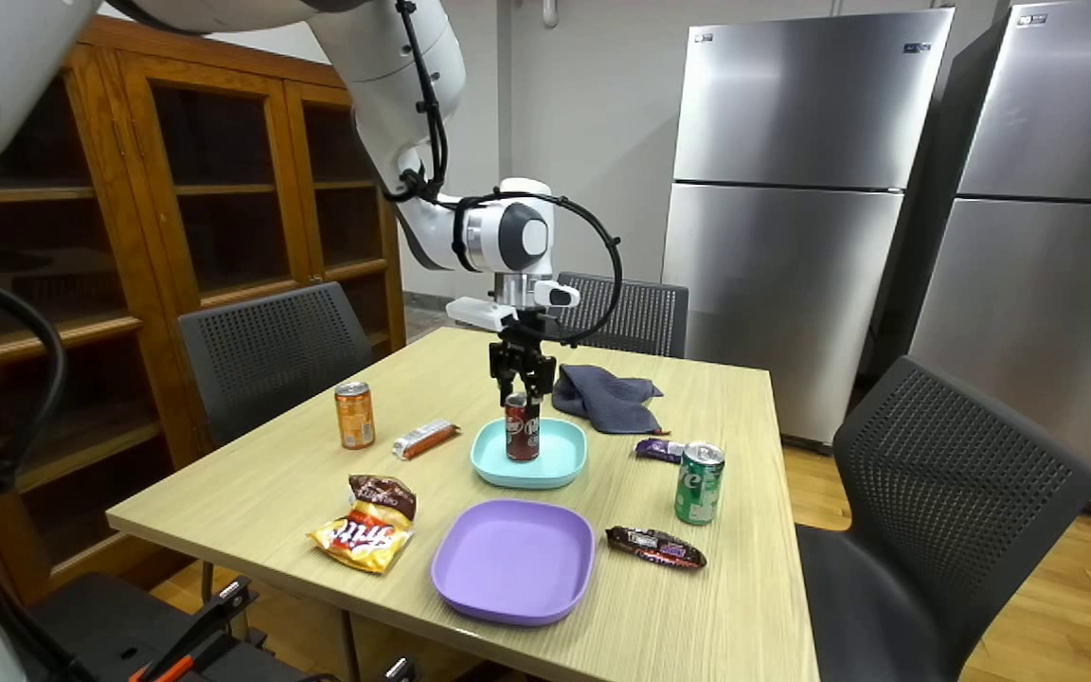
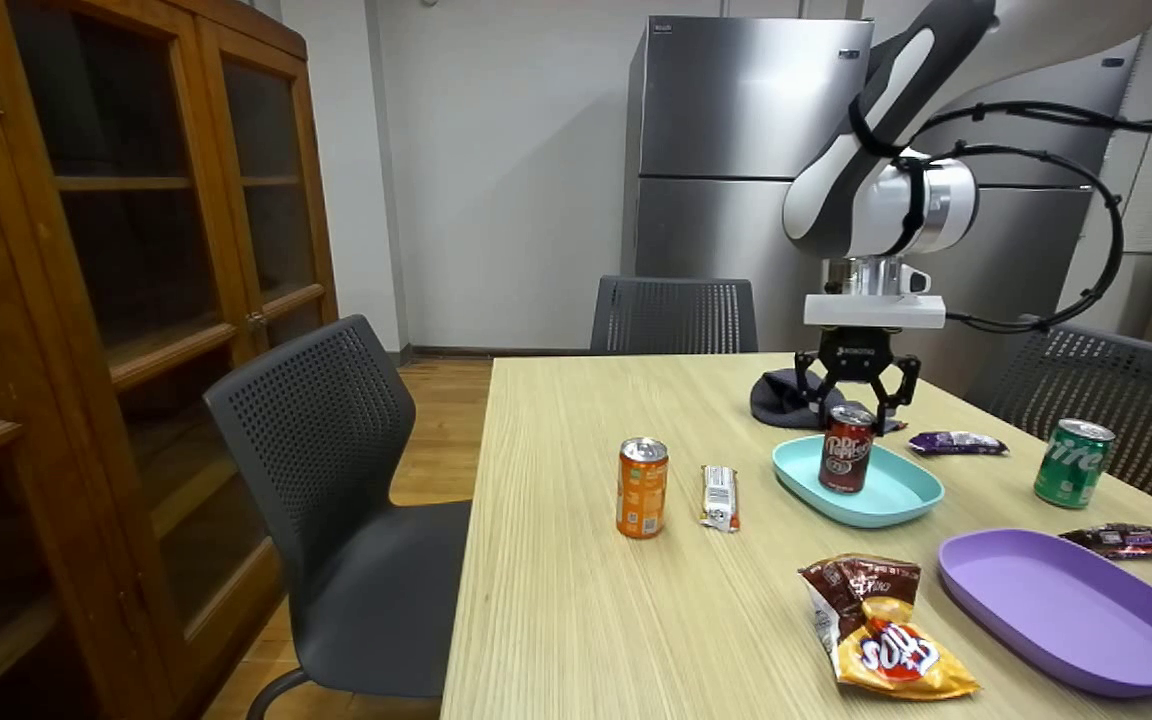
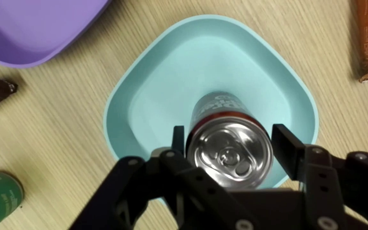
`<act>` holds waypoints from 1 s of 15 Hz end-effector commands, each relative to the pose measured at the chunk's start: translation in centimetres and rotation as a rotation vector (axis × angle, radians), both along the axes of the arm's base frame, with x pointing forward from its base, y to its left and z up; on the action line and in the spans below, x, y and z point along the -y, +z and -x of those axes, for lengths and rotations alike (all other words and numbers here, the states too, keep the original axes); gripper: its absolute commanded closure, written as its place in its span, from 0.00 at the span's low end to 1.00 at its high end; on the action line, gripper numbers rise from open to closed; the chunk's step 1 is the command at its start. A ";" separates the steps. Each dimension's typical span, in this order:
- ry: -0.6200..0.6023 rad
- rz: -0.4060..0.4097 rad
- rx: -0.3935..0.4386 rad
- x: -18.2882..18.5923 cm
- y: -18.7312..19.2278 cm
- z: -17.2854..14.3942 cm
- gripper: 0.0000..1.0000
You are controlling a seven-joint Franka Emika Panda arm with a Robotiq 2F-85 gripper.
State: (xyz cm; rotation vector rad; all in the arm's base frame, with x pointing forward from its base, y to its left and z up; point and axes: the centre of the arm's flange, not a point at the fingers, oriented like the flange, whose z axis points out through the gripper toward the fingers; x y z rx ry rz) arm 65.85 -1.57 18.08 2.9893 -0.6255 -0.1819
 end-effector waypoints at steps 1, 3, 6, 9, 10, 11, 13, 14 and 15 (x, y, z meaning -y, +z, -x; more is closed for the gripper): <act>-0.011 -0.020 -0.012 0.4 1.0 -0.7 0.00; -0.016 -0.021 -0.004 0.5 1.5 -0.6 0.00; -0.008 -0.034 0.011 0.9 2.9 -0.1 0.00; -0.012 -0.030 0.035 1.1 4.6 0.3 0.00; -0.015 -0.027 0.046 1.2 5.3 0.4 0.00; -0.018 -0.027 0.056 1.3 5.9 0.4 0.00; -0.025 -0.027 0.074 1.6 7.1 0.4 0.00; -0.024 -0.026 0.081 1.5 7.6 0.4 0.00; -0.017 -0.027 0.085 1.3 8.0 0.5 0.00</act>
